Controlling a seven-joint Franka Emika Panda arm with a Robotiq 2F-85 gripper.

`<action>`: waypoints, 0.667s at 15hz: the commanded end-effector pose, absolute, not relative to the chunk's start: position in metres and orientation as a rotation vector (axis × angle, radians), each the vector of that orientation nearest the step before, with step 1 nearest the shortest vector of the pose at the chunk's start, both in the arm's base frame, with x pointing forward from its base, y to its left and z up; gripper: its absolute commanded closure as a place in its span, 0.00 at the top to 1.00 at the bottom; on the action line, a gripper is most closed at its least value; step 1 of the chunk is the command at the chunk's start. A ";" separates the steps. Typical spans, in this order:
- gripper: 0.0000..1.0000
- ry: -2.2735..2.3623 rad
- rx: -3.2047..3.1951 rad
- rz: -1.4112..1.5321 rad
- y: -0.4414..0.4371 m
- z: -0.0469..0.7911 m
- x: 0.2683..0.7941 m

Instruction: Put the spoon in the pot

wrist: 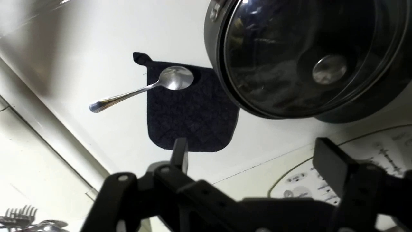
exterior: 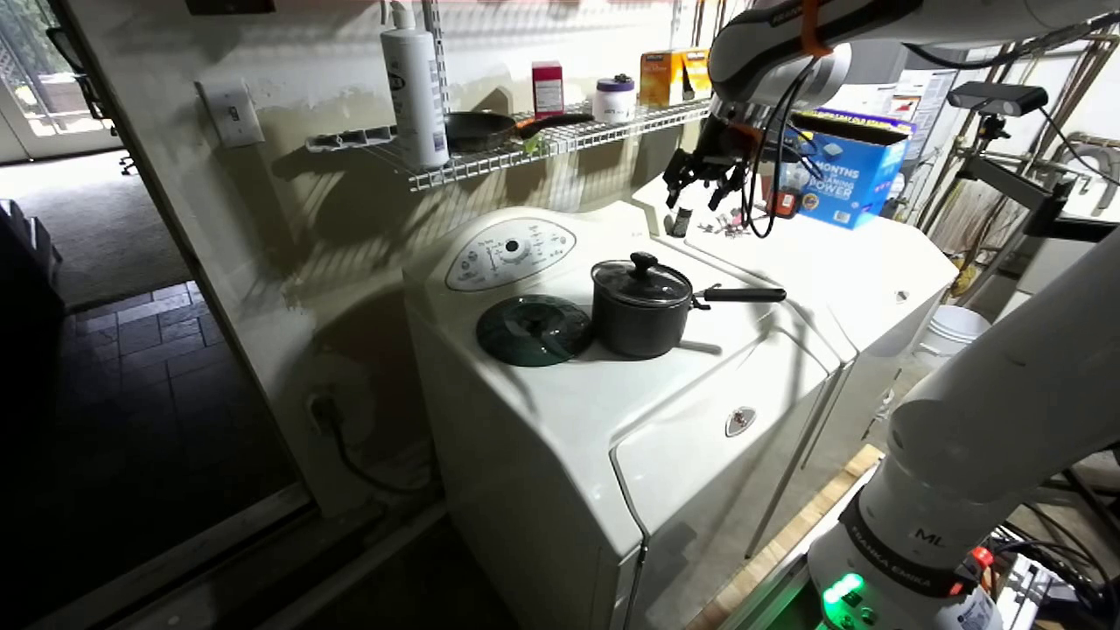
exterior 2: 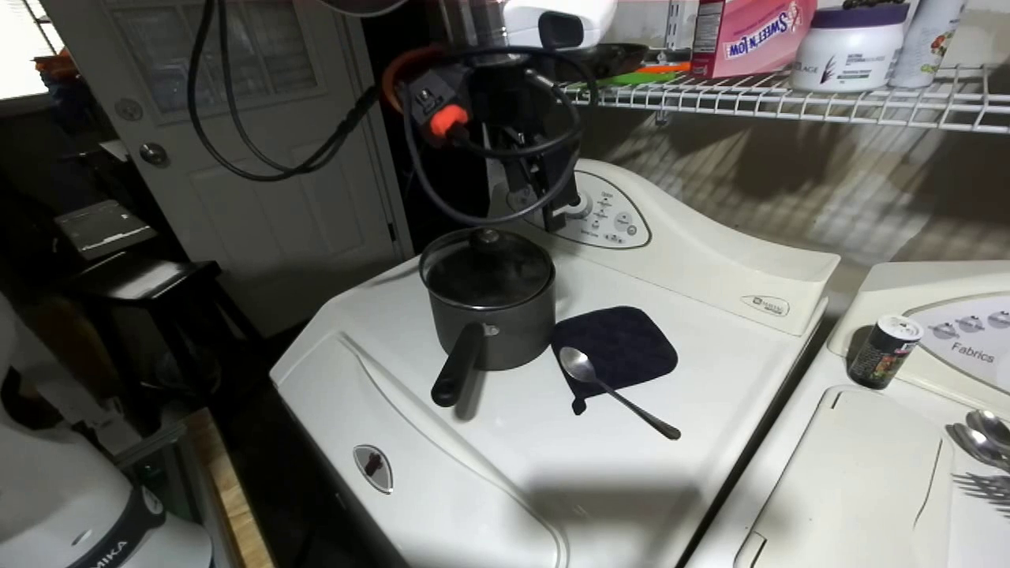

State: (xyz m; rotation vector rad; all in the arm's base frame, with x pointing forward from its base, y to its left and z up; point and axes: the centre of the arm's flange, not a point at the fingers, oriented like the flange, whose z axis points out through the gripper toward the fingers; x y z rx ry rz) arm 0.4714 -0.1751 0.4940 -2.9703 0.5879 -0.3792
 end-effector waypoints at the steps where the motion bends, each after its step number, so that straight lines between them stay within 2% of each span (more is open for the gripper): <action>1: 1.00 0.876 -2.901 -0.446 -0.201 0.484 0.490; 10: 1.00 1.298 -2.862 -0.207 -0.258 0.423 0.508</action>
